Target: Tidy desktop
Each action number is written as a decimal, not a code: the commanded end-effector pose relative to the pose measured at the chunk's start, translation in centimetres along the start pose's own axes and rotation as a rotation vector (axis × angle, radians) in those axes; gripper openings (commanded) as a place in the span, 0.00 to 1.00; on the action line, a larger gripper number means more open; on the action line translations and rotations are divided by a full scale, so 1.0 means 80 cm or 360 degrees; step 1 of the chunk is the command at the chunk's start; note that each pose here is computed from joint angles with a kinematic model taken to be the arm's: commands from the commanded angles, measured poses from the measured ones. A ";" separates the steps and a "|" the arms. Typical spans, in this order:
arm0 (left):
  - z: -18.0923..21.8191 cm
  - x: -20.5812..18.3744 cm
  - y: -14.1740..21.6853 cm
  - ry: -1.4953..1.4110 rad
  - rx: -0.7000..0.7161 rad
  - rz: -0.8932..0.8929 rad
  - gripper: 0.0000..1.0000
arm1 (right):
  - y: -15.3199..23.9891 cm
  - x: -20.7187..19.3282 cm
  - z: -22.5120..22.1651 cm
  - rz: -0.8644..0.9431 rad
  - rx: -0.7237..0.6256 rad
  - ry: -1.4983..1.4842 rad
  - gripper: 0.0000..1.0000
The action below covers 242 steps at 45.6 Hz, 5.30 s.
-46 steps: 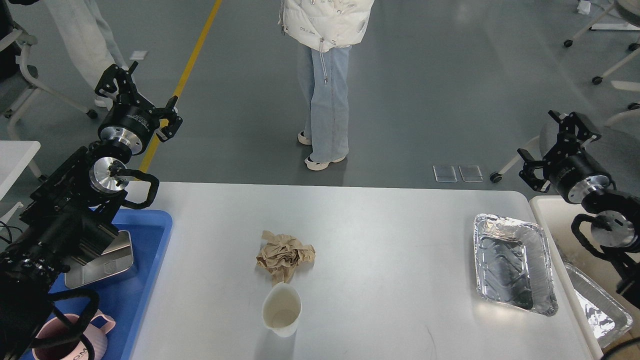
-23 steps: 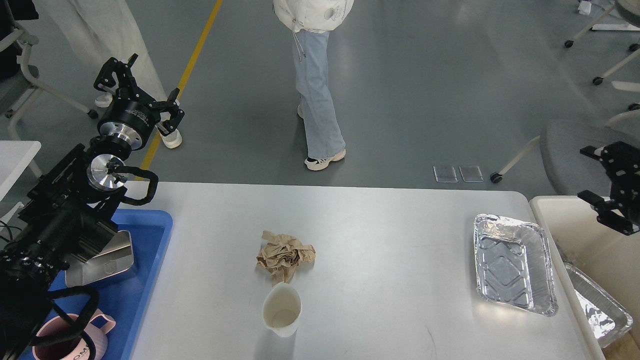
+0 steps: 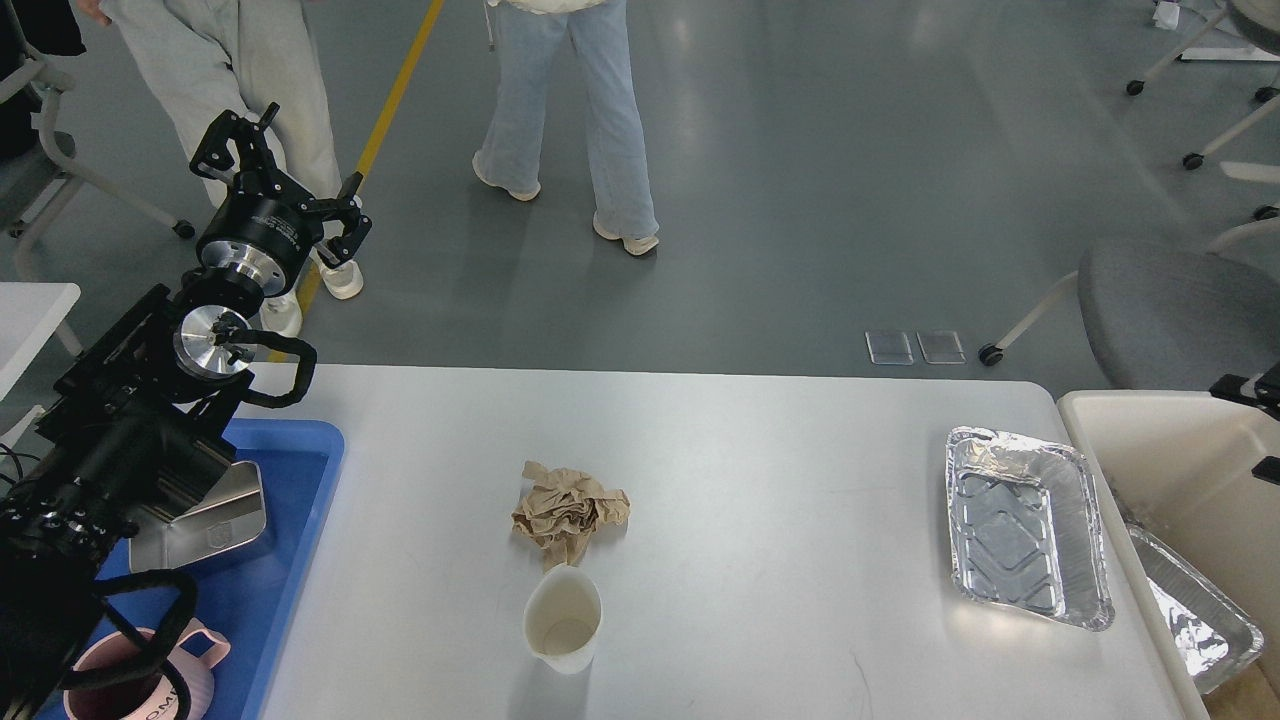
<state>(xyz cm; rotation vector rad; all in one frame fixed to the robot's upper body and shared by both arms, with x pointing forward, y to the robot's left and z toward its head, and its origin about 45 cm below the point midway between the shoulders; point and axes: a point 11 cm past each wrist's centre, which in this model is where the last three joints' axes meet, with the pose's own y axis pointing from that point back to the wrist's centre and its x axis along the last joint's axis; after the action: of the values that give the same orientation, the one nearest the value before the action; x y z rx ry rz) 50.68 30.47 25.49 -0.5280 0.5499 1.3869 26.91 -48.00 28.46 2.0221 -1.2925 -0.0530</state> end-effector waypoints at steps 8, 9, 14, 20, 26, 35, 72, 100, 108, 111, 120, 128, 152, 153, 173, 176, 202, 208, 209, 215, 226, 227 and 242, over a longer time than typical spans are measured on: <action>-0.003 0.001 0.001 -0.0005 0.0011 0.0004 0.98 | 0.015 -0.011 -0.015 0.0013 0.0050 -0.0469 1.00; -0.003 0.001 0.001 -0.0005 0.0011 0.0004 0.98 | 0.015 -0.012 -0.014 0.0016 0.0052 -0.0509 1.00; -0.005 0.002 0.001 -0.0007 0.0016 0.0008 0.98 | 0.013 -0.017 -0.002 0.0062 0.0046 -0.0723 1.00; -0.002 0.004 0.002 -0.0018 0.0016 0.0012 0.98 | 0.007 -0.043 0.031 0.0082 -0.0043 -0.0970 1.00; -0.003 0.008 0.004 -0.0022 0.0020 0.0019 0.98 | -0.004 -0.069 0.054 0.0110 -0.0114 -0.1097 1.00; -0.004 0.014 0.007 -0.0032 0.0027 0.0034 0.98 | -0.022 -0.116 0.096 0.0119 -0.0236 -0.1246 1.00; -0.009 0.017 0.008 -0.0052 0.0046 0.0055 0.98 | -0.097 -0.224 0.133 0.0253 -0.0358 -0.1393 1.00; -0.009 0.019 0.008 -0.0061 0.0048 0.0062 0.98 | -0.153 -0.227 0.147 0.0284 -0.0381 -0.1189 0.52; -0.008 0.019 0.009 -0.0063 0.0046 0.0063 0.98 | -0.154 -0.228 0.150 0.0263 -0.0375 -0.1118 0.35; -0.008 0.019 0.009 -0.0063 0.0046 0.0063 0.98 | -0.156 -0.229 0.152 0.0265 -0.0377 -0.1113 0.34; -0.011 0.020 0.009 -0.0059 0.0052 0.0062 0.98 | -0.156 -0.230 0.166 0.0260 -0.0406 -0.1079 0.31; -0.011 0.020 0.009 -0.0059 0.0052 0.0065 0.98 | -0.156 -0.229 0.167 0.0248 -0.0402 -0.1078 0.15; -0.016 0.024 0.013 -0.0058 0.0063 0.0066 0.98 | -0.162 -0.214 0.147 0.0204 -0.0325 -0.1058 0.00; -0.016 0.024 0.013 -0.0058 0.0063 0.0066 0.98 | -0.162 -0.214 0.147 0.0204 -0.0325 -0.1058 0.00; -0.032 0.027 0.019 -0.0135 0.0142 0.0049 0.98 | -0.125 -0.111 0.061 0.0160 -0.0061 -0.0825 0.00; -0.035 0.029 0.020 -0.0131 0.0148 0.0051 0.98 | -0.120 -0.101 0.045 0.0135 -0.0016 -0.0754 0.00; -0.057 0.030 0.028 -0.0228 0.0253 0.0025 0.98 | -0.079 -0.095 -0.022 -0.0242 0.0114 -0.0105 0.00; -0.055 0.033 0.029 -0.0260 0.0264 0.0028 0.98 | -0.074 -0.112 -0.024 -0.0363 0.0116 -0.0007 0.00; -0.056 0.033 0.029 -0.0265 0.0269 0.0026 0.98 | -0.073 -0.114 -0.025 -0.0379 0.0116 0.0015 0.00; -0.058 0.034 0.030 -0.0293 0.0287 0.0020 0.98 | -0.069 -0.127 -0.026 -0.0483 0.0116 0.0121 0.00; -0.059 0.038 0.033 -0.0346 0.0318 0.0021 0.98 | -0.067 -0.141 -0.030 -0.0665 0.0103 0.0358 0.00; -0.060 0.039 0.034 -0.0345 0.0322 0.0021 0.98 | -0.067 -0.143 -0.031 -0.0684 0.0103 0.0371 0.00; -0.056 0.039 0.032 -0.0359 0.0316 0.0023 0.98 | -0.089 -0.170 -0.062 -0.0912 0.0165 0.0714 0.00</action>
<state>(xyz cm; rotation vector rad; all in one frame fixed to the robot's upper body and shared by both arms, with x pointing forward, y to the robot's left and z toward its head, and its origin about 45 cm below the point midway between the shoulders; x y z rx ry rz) 48.13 30.26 19.87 -0.2037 0.5039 1.3662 26.97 -34.08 23.37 2.2644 -0.5243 0.1307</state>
